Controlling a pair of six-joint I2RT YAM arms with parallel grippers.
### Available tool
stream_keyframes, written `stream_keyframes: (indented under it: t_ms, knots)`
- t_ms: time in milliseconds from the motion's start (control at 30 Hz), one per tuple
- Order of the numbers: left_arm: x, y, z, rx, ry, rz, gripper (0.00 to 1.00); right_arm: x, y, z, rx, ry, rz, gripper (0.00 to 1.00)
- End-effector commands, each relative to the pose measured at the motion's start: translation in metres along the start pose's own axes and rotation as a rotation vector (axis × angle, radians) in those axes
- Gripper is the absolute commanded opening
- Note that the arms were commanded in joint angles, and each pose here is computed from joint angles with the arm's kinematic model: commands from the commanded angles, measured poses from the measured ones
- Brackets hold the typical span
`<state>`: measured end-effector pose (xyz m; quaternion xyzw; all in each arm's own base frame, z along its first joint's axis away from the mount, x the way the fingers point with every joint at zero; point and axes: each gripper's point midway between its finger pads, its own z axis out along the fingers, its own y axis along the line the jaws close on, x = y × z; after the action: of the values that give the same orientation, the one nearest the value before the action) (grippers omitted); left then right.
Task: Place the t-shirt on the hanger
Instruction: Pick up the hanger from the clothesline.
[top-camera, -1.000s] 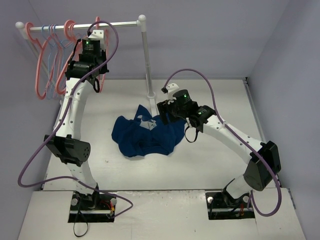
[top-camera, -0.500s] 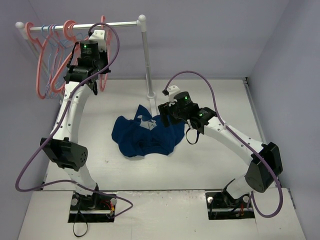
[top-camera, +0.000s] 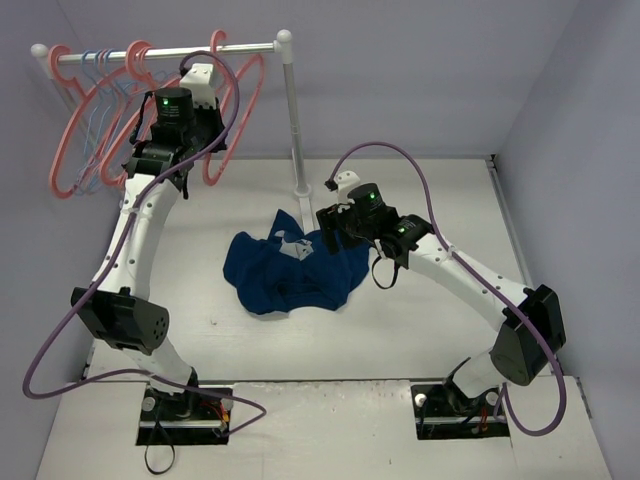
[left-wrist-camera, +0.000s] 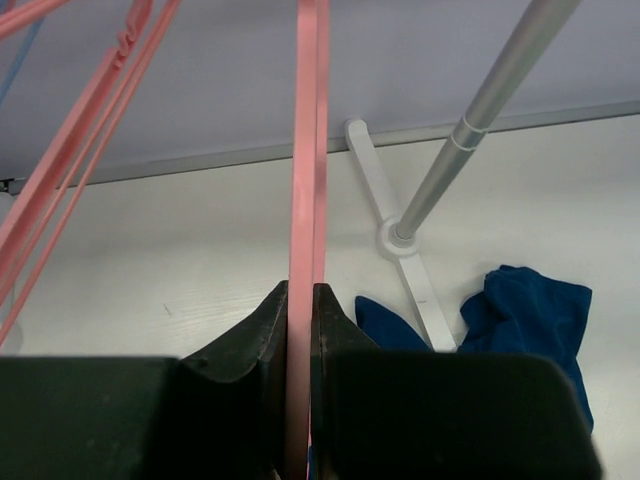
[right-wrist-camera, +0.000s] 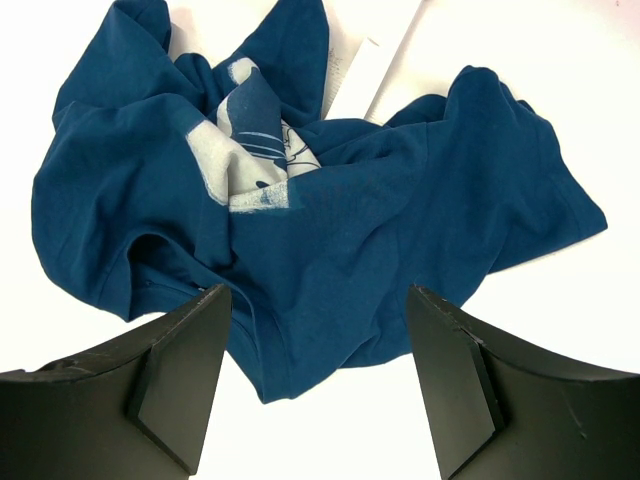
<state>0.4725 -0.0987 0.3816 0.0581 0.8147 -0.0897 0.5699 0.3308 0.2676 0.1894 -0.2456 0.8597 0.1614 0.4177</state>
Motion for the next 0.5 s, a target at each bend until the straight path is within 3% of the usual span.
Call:
stream_keyframes:
  t_ms: [0,467]
  knots:
    - [-0.059,-0.021,-0.046,0.099,-0.209,0.02,0.0,-0.023,0.001,-0.012,-0.006,-0.088,0.005,0.67]
    - [-0.047,-0.022,-0.105,0.103,-0.222,0.052,0.0,-0.032,0.0,-0.017,-0.006,-0.109,-0.015,0.67]
